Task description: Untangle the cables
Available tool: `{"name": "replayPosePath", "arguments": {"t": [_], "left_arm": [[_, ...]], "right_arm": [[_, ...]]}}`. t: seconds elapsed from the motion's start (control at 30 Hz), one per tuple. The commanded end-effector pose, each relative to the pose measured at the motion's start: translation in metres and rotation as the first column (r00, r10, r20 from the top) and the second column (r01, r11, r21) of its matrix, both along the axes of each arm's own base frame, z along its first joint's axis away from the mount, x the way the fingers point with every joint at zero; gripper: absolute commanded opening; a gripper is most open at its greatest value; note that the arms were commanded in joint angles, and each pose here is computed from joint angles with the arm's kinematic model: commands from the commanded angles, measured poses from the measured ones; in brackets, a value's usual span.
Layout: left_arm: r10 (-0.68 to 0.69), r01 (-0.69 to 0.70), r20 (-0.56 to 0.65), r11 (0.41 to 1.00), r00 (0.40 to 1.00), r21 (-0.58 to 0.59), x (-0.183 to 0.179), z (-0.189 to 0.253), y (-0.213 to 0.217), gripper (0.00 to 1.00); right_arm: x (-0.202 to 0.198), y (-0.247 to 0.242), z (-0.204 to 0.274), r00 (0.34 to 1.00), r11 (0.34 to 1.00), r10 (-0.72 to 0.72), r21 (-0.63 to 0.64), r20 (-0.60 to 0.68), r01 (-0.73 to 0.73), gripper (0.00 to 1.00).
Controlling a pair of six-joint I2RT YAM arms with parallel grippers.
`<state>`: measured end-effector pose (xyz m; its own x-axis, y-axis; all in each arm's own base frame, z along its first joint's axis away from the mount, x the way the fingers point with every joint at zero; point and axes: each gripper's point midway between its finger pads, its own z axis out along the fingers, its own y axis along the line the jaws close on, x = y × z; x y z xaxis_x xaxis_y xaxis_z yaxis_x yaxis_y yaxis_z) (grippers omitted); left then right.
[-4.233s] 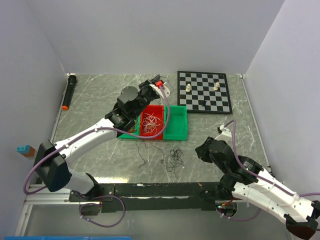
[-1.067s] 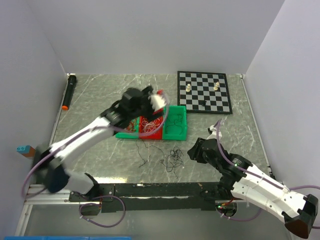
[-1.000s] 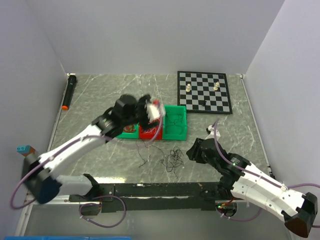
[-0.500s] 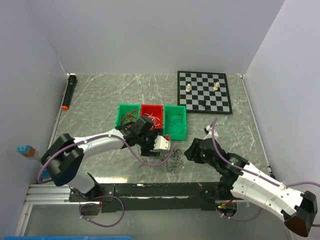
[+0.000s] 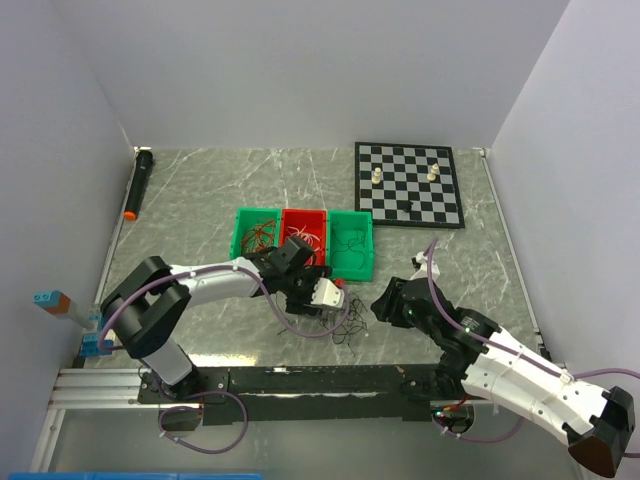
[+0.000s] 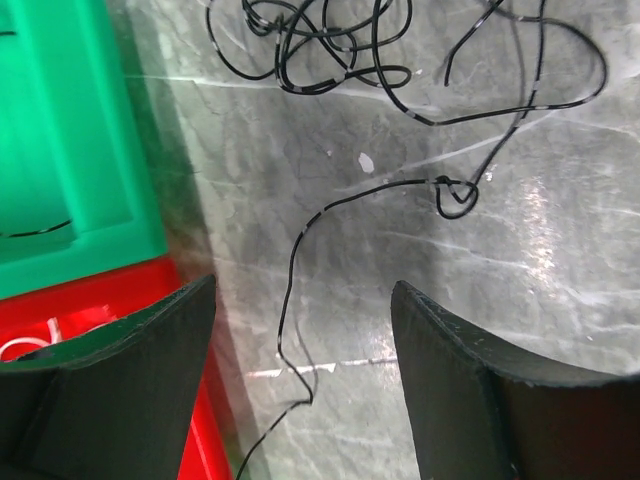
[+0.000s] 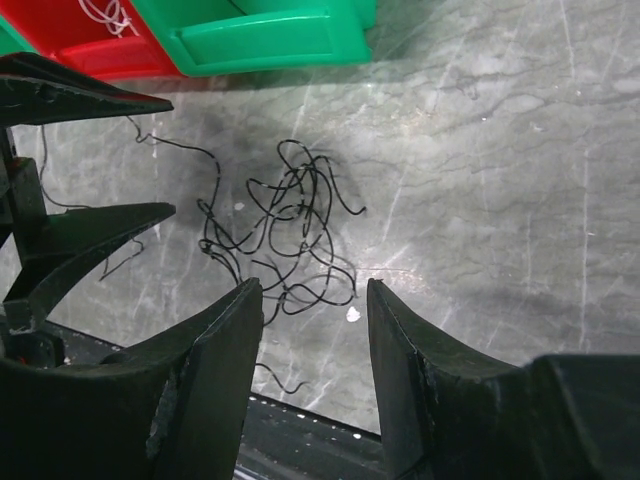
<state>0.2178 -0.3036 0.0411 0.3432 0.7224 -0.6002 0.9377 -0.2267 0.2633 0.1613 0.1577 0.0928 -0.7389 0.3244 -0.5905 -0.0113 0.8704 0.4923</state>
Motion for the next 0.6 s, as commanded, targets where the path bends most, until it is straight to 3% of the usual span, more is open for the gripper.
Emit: {"name": "replayPosePath", "arguments": {"t": [0.0, 0.37, 0.47, 0.57], "left_arm": [[-0.030, 0.030, 0.033, 0.999, 0.999, -0.014, 0.007, -0.006, -0.010, 0.75], [-0.096, 0.095, 0.016, 0.993, 0.995, 0.063, 0.005, -0.033, -0.002, 0.73], [-0.121, 0.121, -0.002, 0.990, 0.993, 0.067, -0.001, -0.032, 0.000, 0.56], [-0.119, 0.121, -0.033, 0.990, 0.992, 0.075, -0.006, -0.029, 0.002, 0.25]], "right_arm": [[0.002, -0.002, 0.000, 1.000, 1.000, -0.013, 0.006, 0.014, 0.013, 0.54], [0.005, -0.005, -0.005, 1.000, 1.000, -0.023, 0.014, 0.009, 0.023, 0.55], [0.006, -0.007, -0.004, 1.000, 1.000, -0.026, 0.015, 0.012, 0.026, 0.55], [0.006, -0.007, -0.003, 0.999, 0.999, -0.027, 0.021, 0.017, 0.027, 0.55]]}}
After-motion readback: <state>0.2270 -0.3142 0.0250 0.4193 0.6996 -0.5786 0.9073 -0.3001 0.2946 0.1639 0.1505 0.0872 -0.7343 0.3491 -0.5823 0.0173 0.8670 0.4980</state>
